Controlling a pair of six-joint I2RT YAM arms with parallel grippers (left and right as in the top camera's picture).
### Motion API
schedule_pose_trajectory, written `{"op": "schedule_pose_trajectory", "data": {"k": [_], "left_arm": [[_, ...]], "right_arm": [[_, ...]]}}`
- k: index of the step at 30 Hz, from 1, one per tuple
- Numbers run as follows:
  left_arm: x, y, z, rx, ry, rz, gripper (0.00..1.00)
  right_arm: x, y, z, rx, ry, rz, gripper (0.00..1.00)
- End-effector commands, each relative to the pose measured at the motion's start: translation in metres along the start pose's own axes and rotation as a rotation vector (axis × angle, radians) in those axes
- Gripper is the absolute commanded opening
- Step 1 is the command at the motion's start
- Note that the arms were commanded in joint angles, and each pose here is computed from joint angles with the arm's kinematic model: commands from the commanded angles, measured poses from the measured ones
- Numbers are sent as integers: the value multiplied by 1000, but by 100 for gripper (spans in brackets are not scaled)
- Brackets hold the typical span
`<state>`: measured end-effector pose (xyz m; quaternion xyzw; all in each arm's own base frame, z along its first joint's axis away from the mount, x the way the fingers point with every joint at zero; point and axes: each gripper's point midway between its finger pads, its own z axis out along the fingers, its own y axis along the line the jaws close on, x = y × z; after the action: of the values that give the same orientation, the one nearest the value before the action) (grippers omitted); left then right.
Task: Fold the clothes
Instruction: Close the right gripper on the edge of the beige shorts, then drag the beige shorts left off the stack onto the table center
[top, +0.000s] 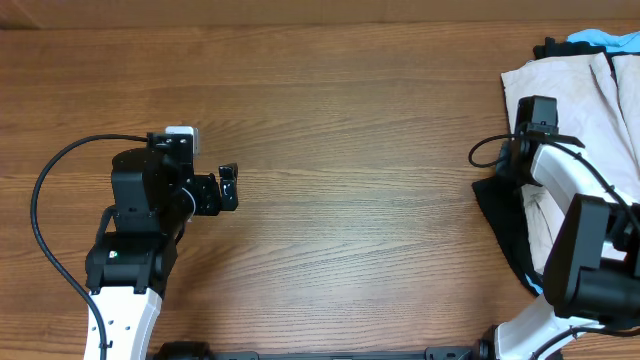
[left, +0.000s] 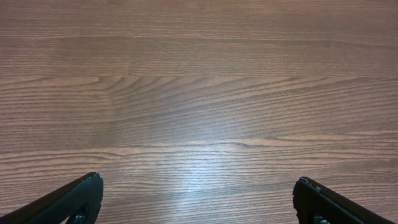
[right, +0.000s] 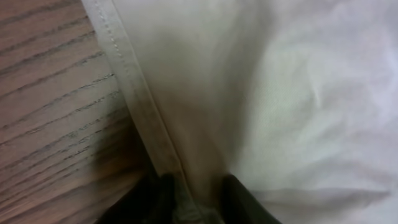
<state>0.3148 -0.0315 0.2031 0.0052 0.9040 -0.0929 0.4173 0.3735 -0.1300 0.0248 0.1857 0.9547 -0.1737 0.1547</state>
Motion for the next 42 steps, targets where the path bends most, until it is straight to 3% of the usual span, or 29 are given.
{"op": "schedule_pose_trajectory", "data": {"k": [1,7,15,21,26,32,37,42], "left_arm": [[-11,-6,-4,24,-26,8,100],[-11,-6,-4,23,-27,8,100],[-11,-6,-4,23,-27,8,100],[-11,-6,-4,23,-27,8,100],[-11,-6,-4,23,-27,8,100],[-11,-6,-4,24,-26,8,100],[-11,-6,-4,24,-28,8,100],[-11,-6,-4,24,-27,8,100]], "right_arm": [[4,1,4,1,13,-4,24],[3,0,4,9,11,-1,4],[-27,-21,-25,89,-28,22,4],[-64,-4,-92,-57,-51,-4,4],[-62,60,-149,-324,-25,-142,4],[-23,155,-191,-520,-25,-386,4],[-16,222,-231,-630,-151,-443,4],[-30,284,-284,-790,-348,-392,4]]}}
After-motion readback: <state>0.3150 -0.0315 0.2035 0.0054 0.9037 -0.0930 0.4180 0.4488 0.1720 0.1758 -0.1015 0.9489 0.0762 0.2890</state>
